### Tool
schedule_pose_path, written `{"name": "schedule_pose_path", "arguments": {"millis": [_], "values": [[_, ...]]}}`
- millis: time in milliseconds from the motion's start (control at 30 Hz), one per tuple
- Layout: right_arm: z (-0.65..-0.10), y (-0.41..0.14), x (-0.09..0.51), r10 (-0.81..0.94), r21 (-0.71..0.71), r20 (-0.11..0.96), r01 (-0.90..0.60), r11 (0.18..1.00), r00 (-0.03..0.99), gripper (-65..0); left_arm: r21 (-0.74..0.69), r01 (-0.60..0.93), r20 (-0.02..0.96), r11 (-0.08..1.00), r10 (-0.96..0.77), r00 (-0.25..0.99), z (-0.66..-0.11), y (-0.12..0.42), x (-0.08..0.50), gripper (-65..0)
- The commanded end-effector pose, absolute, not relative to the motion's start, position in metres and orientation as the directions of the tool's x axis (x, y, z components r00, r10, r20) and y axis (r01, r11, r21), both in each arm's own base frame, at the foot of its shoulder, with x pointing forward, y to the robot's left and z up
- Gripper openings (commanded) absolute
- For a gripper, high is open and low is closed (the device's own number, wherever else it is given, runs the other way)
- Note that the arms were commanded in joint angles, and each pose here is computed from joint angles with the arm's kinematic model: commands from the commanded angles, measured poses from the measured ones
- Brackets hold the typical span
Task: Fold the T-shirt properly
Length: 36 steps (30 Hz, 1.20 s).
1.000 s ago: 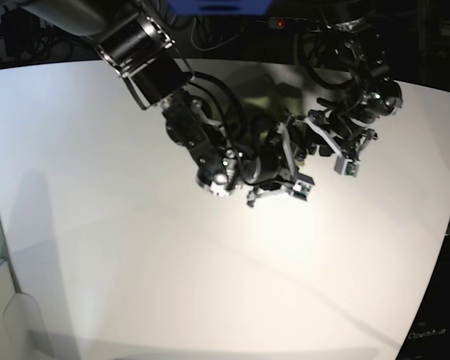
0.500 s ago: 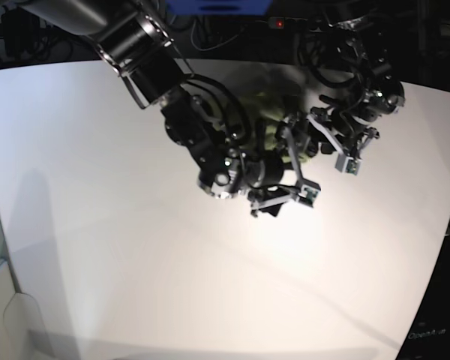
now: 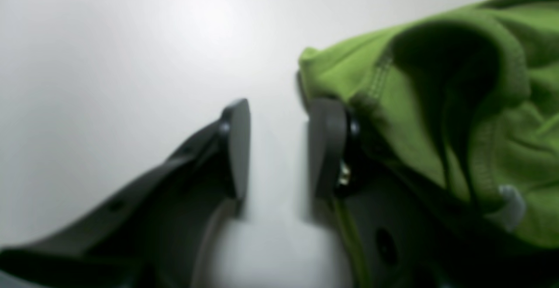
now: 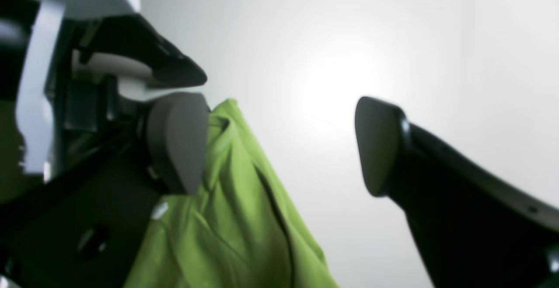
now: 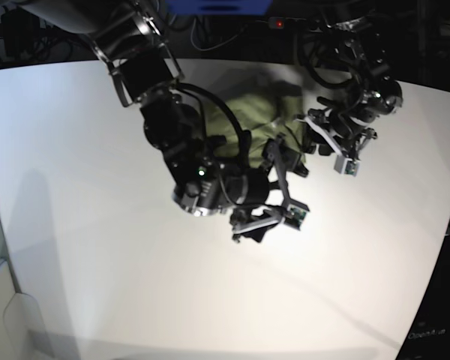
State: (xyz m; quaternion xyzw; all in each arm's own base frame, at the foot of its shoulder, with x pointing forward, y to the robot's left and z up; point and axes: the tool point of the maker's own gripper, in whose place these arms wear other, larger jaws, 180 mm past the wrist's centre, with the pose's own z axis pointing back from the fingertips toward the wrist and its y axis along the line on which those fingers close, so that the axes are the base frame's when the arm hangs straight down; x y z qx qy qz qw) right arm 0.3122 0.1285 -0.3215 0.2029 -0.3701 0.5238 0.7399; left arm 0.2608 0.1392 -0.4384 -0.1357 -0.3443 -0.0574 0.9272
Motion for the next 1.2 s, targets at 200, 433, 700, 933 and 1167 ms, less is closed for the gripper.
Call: {"name": "schedule_pose_path", "arguments": {"millis": [200,433,700,933,1167], "values": [[-0.330,0.033,0.344,0.645,-0.150,0.715,-0.842,0.518,0.270,-24.5,-0.192,0.196,0.601,0.961,-0.043,0.798,-0.449,0.144,0.245,-42.4],[-0.359,-0.048,0.319,0.671,-0.169,0.638,-0.781,0.601,0.378,-54.3,-0.190,0.202,0.606,0.961,-0.047,0.794,-0.448,0.142,0.247,-42.4],[-0.349,-0.065,0.280,0.683,-0.207,0.636,-0.773,0.600,0.360,-62.8,-0.195,0.203,0.604,0.960,-0.045,0.796,-0.449,0.141,0.248,-42.4],[-0.374,-0.061,0.240,0.661,-0.114,0.622,-0.787,0.607,0.420,-64.7,-0.201,0.202,0.605,0.959,-0.041,0.795,-0.449,0.139,0.248,-42.4],[-0.376,-0.044,0.229,0.622,-0.065,0.656,-0.789,0.610,0.427,-64.7,-0.200,0.202,0.604,0.959,-0.042,0.796,-0.449,0.139,0.248,-42.4]]}}
